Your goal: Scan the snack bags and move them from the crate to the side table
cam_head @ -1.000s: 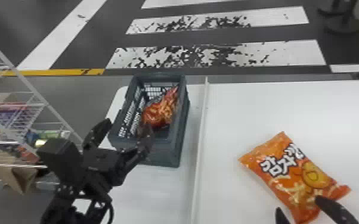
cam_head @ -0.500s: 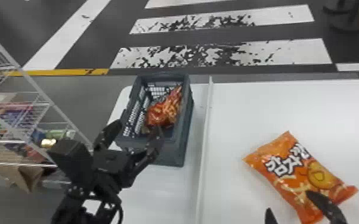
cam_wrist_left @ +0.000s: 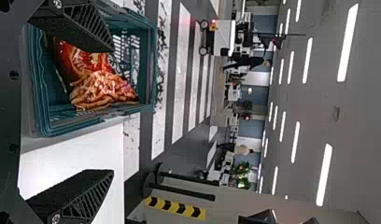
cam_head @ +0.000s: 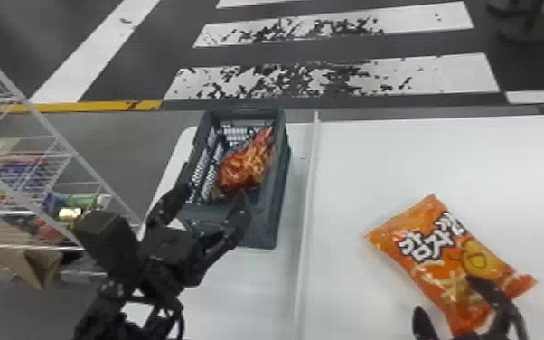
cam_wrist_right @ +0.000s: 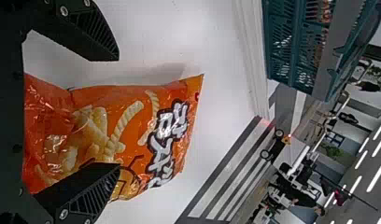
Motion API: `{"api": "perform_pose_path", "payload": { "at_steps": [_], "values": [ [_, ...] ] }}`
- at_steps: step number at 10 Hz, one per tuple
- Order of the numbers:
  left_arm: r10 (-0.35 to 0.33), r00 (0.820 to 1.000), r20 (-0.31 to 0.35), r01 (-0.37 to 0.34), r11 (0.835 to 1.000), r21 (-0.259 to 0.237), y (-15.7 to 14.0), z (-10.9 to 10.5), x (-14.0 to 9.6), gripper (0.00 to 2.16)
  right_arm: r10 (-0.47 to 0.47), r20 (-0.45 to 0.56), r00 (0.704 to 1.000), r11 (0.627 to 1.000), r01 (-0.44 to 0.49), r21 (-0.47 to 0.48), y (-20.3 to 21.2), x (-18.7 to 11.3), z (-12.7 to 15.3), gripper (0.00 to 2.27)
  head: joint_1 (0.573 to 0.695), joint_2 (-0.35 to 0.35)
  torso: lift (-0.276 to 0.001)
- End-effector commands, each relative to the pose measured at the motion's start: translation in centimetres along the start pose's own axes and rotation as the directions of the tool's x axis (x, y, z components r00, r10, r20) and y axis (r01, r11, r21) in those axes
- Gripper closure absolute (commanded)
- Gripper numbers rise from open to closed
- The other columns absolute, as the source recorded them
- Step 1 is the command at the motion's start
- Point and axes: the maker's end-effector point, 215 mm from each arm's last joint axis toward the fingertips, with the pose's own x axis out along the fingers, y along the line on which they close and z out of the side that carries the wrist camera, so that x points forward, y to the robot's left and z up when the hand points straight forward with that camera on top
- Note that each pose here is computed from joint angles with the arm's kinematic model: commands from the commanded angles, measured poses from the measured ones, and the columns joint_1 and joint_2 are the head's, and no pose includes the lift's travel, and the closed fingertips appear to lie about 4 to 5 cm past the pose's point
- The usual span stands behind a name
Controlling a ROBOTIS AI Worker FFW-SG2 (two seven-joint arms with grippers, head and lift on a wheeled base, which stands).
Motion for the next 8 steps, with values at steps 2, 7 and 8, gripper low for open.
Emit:
{"api": "perform_pose_path", "payload": {
  "at_steps": [2,7,8],
  "values": [
    [-0.044,0.999,-0.033,0.043,0.999,-0.026,-0.8,-0.7,0.6,0.07,-0.034,-0.080,0.996,0.996,0.027,-0.090,-1.6,0.2,-2.7,0.22,0.695,0.155,-0.087],
    [-0.049,0.998,-0.027,0.049,0.999,-0.021,-0.7,-0.4,0.9,0.07,-0.049,-0.041,0.998,0.998,0.048,-0.042,-2.5,-0.2,0.0,2.24,0.695,0.116,-0.087],
    [-0.049,0.999,-0.024,0.049,0.999,-0.018,-0.6,-0.2,1.0,0.07,-0.044,-0.031,0.999,0.998,0.045,0.034,-4.3,-0.7,1.5,2.24,0.695,0.124,-0.087]
  ]
}}
